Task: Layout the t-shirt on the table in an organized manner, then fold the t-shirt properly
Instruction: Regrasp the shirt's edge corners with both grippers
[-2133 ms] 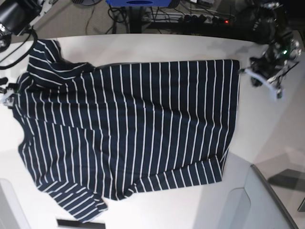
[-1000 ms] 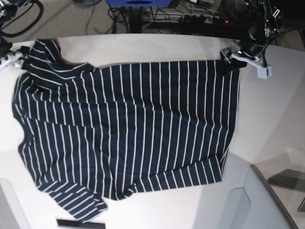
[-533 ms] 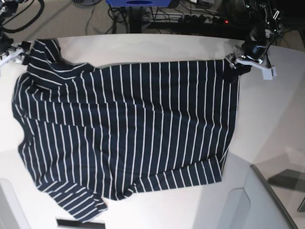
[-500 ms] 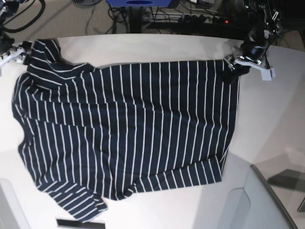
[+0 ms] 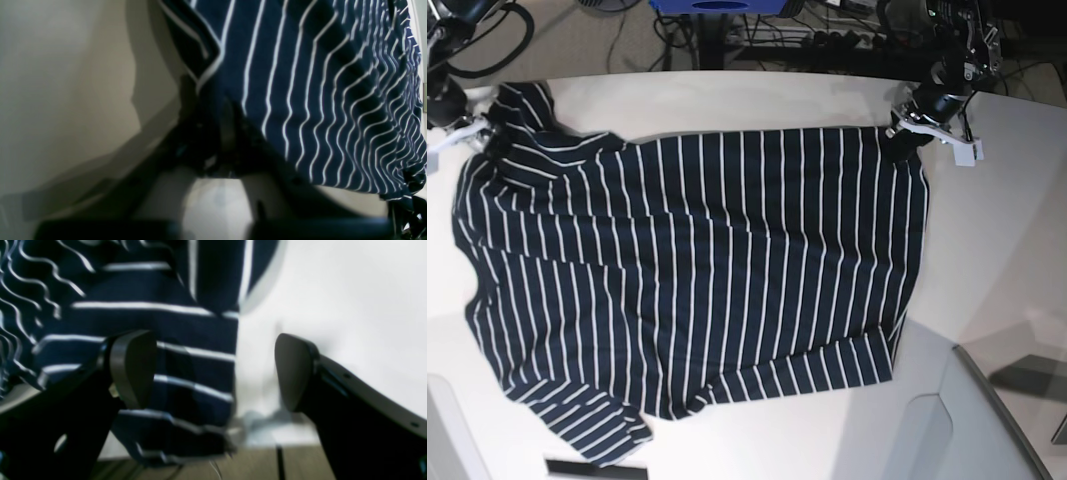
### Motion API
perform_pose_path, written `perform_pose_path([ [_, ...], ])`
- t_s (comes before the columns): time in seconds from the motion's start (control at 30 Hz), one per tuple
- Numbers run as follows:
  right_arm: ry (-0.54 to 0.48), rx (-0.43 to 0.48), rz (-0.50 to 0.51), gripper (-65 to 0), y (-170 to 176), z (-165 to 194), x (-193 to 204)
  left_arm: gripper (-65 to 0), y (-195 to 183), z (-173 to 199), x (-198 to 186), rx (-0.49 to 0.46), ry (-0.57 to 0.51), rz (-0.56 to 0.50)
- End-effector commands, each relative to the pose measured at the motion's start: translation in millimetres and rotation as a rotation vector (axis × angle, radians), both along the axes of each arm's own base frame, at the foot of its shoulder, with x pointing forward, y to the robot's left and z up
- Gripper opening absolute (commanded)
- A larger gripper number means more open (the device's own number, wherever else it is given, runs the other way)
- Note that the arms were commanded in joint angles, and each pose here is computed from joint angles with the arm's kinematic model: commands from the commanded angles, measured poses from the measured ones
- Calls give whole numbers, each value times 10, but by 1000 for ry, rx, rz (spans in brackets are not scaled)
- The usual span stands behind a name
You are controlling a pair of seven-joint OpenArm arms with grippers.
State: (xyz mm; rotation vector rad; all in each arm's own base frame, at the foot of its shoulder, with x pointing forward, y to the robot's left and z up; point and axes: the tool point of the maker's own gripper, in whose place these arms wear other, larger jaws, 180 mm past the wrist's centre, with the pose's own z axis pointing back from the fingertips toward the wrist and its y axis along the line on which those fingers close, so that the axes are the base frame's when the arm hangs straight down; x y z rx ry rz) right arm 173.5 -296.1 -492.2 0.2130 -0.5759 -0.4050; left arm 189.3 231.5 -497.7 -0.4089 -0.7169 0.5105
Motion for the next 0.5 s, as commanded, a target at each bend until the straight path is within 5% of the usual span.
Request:
perform_pose_path([
  [0.0,66,18,13,-129,49,-99,-115,-650,-5,-150,-205,23,108,-31],
  [0.2,130,53,30,-260,150,-182,-253,-650,21,-136,-201,30,107,-35],
  [0.47,203,85,57,-267,236,-239,-362,-650,78,-118,-194,44,107,-40],
])
